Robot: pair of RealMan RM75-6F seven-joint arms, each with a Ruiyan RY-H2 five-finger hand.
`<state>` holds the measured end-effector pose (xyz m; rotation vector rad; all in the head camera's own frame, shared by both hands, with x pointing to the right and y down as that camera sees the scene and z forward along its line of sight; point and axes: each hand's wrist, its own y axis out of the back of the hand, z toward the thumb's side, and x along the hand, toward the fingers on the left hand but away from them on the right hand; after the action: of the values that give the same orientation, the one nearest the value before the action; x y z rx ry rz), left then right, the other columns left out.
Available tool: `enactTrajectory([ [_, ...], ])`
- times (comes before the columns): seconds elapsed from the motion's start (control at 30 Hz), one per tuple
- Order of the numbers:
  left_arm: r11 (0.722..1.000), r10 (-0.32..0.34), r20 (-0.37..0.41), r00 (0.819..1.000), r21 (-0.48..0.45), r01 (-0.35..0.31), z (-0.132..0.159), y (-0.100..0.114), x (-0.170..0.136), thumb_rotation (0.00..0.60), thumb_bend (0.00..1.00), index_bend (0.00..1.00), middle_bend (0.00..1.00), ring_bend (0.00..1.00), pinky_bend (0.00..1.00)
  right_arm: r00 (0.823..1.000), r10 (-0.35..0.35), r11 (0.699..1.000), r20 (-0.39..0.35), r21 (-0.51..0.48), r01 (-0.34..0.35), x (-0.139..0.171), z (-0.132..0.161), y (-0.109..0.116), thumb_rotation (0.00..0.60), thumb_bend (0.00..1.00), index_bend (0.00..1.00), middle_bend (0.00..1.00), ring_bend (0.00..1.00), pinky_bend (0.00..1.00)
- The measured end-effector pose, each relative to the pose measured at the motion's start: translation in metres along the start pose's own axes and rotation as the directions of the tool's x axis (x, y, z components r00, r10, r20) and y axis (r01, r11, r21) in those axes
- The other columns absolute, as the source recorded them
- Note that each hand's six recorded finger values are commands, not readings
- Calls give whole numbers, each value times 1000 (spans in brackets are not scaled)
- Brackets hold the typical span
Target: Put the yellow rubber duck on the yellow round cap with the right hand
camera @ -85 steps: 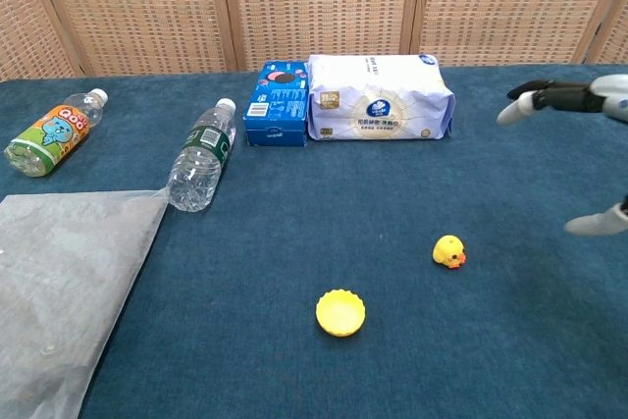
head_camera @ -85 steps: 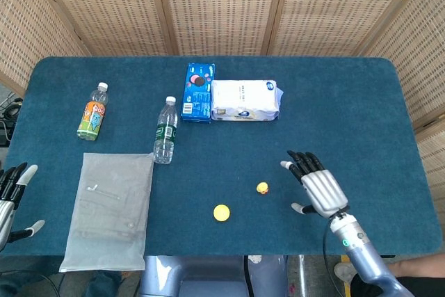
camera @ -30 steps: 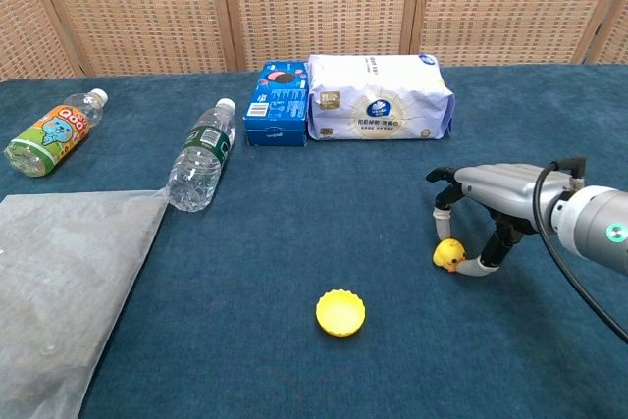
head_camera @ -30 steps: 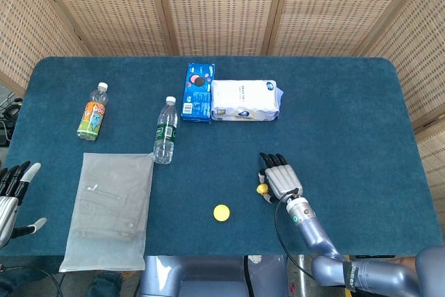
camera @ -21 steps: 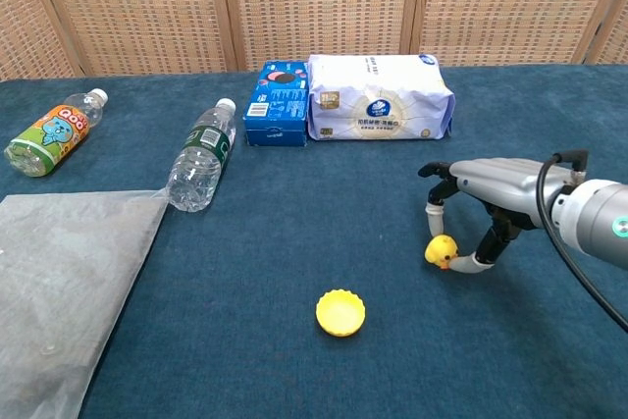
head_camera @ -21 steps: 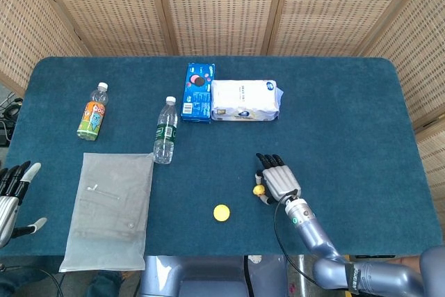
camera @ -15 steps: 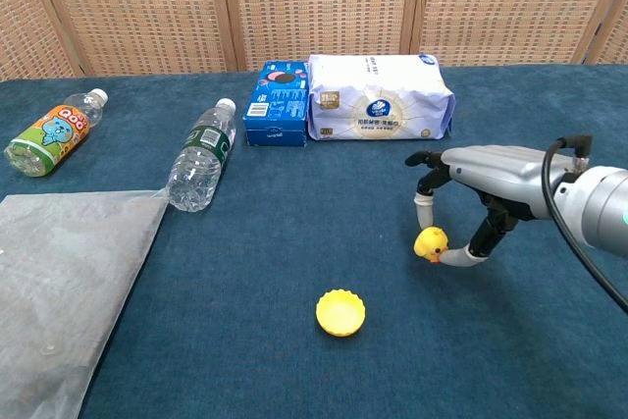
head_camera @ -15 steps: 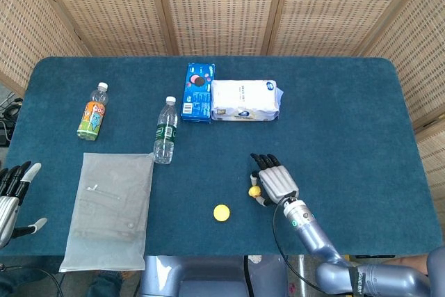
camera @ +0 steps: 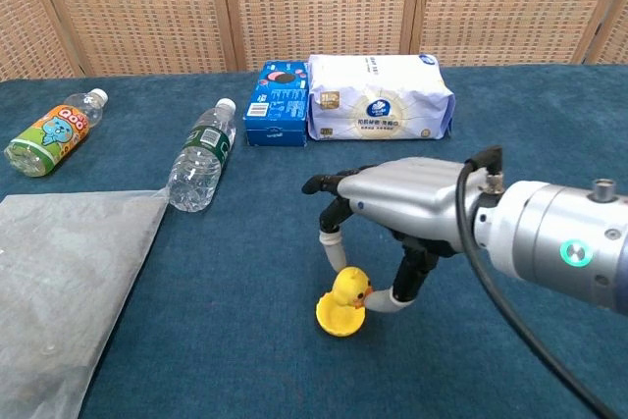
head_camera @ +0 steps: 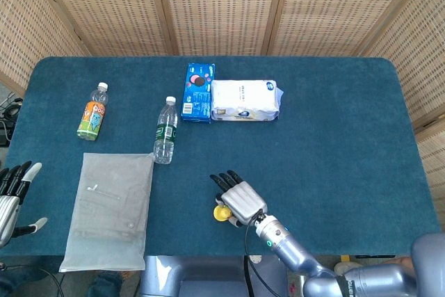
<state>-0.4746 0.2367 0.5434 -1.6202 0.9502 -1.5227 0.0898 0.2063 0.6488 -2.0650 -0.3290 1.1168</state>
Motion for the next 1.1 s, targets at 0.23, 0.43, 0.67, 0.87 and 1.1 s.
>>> enactTrajectory([
  [0.23,1000,-4,1,1000,-2,4,-1,0,1,600,1,0,0,0,0,1000,6,998,-1,62,-5,-11,13,-6,600,309,553,0,0,0],
  [0.43,1000,-4,-4,1000,-8,4,-3,0,1,600,0,0,0,0,0,1000,12,994,28,109,-15,-21,12,-12,600,309,553,0,0,0],
  [0.67,1000,-9,-2,1000,-6,9,-2,-1,2,600,0,0,0,0,0,999,18,993,37,118,-22,-24,13,-15,600,284,513,0,0,0],
  [0.87,1000,-9,-2,1000,-4,9,-2,-1,2,600,0,0,0,0,0,999,33,993,29,110,-36,-21,13,-15,600,49,167,0,0,0],
  [1.1,1000,-9,-1,1000,-4,9,-2,-1,2,600,0,0,0,0,0,1000,5,996,22,88,-7,-15,13,-4,600,41,117,0,0,0],
])
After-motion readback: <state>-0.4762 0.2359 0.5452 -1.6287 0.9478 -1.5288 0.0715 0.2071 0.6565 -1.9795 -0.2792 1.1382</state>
